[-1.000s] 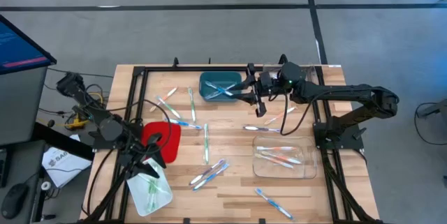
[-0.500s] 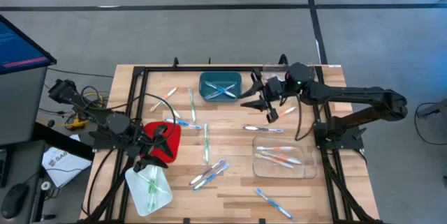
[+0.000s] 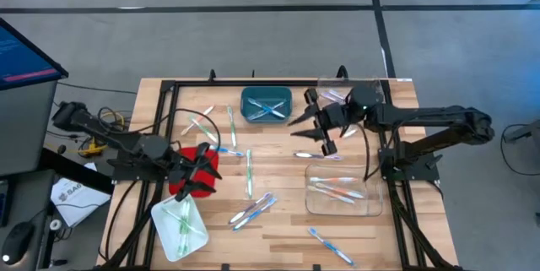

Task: Pick & Place Toothbrushes
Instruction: Put the green toothbrush into the white bin

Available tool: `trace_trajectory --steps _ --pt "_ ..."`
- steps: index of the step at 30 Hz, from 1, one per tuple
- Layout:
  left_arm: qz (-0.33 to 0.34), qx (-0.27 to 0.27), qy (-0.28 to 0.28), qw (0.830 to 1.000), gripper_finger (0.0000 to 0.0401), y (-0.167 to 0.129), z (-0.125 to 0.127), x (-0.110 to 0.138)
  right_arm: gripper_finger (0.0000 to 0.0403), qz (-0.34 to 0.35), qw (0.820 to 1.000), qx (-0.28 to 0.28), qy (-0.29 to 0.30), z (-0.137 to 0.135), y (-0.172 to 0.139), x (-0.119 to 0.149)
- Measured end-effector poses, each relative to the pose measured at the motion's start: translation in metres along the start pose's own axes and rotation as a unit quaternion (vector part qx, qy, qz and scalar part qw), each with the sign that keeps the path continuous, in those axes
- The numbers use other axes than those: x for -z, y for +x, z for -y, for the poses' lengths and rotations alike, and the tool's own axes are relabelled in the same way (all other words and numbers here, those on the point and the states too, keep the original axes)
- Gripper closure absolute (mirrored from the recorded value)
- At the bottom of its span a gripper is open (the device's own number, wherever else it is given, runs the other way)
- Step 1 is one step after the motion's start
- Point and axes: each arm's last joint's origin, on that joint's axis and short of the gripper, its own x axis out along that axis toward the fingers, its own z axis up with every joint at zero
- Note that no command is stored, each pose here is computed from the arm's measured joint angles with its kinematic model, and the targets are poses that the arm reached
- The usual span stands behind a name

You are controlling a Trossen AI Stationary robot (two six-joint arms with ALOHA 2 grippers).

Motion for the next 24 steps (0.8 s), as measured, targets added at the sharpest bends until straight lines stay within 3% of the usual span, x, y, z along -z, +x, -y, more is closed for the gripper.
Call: trace_trajectory --steps 5,15,24 --pt "-0.029 -0.011 -0.004 0.999 0.021 0.005 -0.005 0.009 0.0294 0.006 0.999 0.023 0.03 0.008 -0.004 -0.001" --pt "-0.087 -0.055 -0.008 0.995 0.021 0.011 -0.022 0.03 0.0294 -0.025 0.999 0.021 0.03 0.009 -0.003 0.007" --pt "-0.131 -0.047 -0.017 0.99 0.021 0.024 -0.023 0.048 0.0294 -0.023 0.998 0.043 0.044 0.015 -0.006 0.007"
